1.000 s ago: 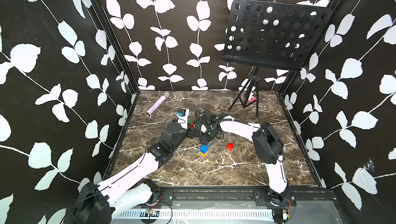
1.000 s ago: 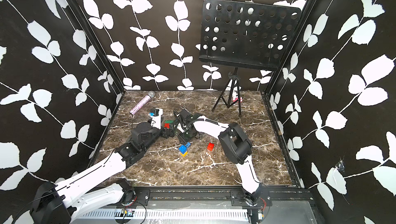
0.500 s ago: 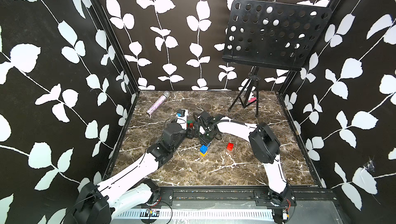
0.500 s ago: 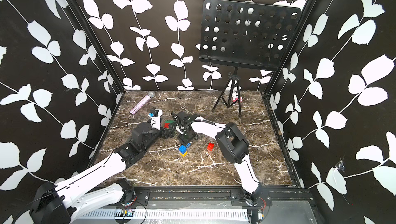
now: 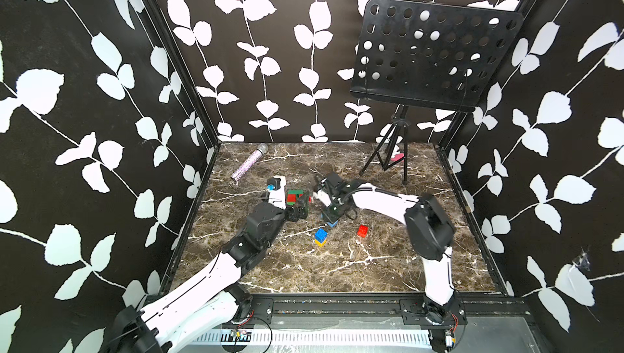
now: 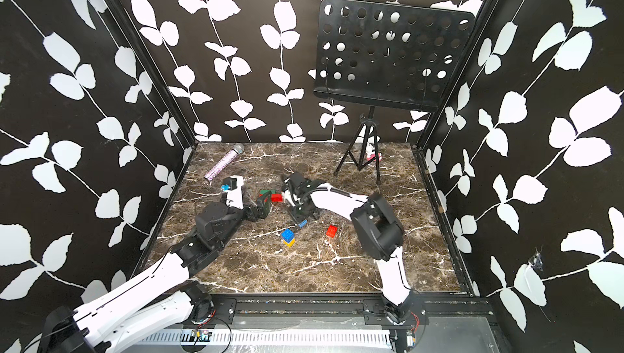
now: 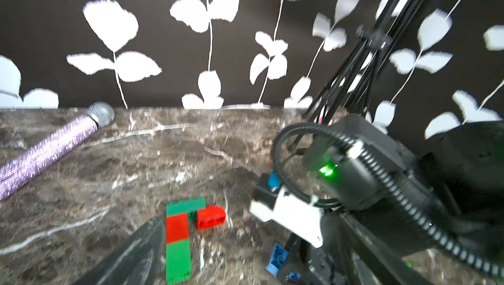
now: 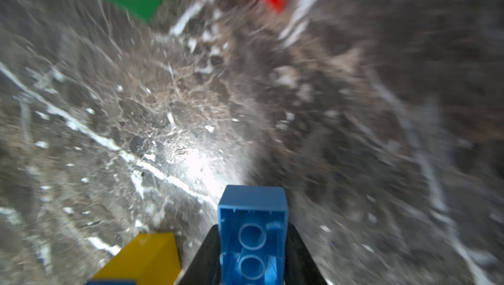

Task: Assemble the letter r with lego
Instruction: Pick up the lego brick from the center of the board.

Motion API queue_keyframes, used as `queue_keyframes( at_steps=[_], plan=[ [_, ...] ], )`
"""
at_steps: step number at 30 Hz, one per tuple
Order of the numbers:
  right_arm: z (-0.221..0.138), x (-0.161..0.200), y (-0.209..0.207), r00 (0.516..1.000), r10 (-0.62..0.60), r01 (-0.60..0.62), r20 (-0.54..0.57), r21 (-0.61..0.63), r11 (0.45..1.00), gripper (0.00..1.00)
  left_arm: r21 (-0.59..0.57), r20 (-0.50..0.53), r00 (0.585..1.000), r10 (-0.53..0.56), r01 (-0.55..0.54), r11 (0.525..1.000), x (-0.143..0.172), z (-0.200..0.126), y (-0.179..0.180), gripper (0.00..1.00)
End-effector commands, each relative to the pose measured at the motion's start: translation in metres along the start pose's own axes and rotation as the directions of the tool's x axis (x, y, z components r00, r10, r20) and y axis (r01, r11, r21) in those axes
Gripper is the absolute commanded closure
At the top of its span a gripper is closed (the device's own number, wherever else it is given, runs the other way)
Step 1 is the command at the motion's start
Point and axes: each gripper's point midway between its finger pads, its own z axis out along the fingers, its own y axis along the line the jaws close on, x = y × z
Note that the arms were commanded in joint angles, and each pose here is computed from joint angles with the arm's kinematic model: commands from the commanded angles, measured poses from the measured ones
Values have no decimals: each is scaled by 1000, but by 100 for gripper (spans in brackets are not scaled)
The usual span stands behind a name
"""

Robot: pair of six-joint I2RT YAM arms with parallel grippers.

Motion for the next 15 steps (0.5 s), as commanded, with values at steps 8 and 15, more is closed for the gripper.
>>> queue_keyframes(
  at_steps=[8,15],
  plan=[
    [-165,-62,19,890,224,3,398,-494,869,68,299,347,913,213,-323,898,-33,-13,-66,1],
    [-232,-54,49,845,168,197,507,-588,785,68,483,494,816,302,-546,685,-25,-3,-126,2]
  ],
)
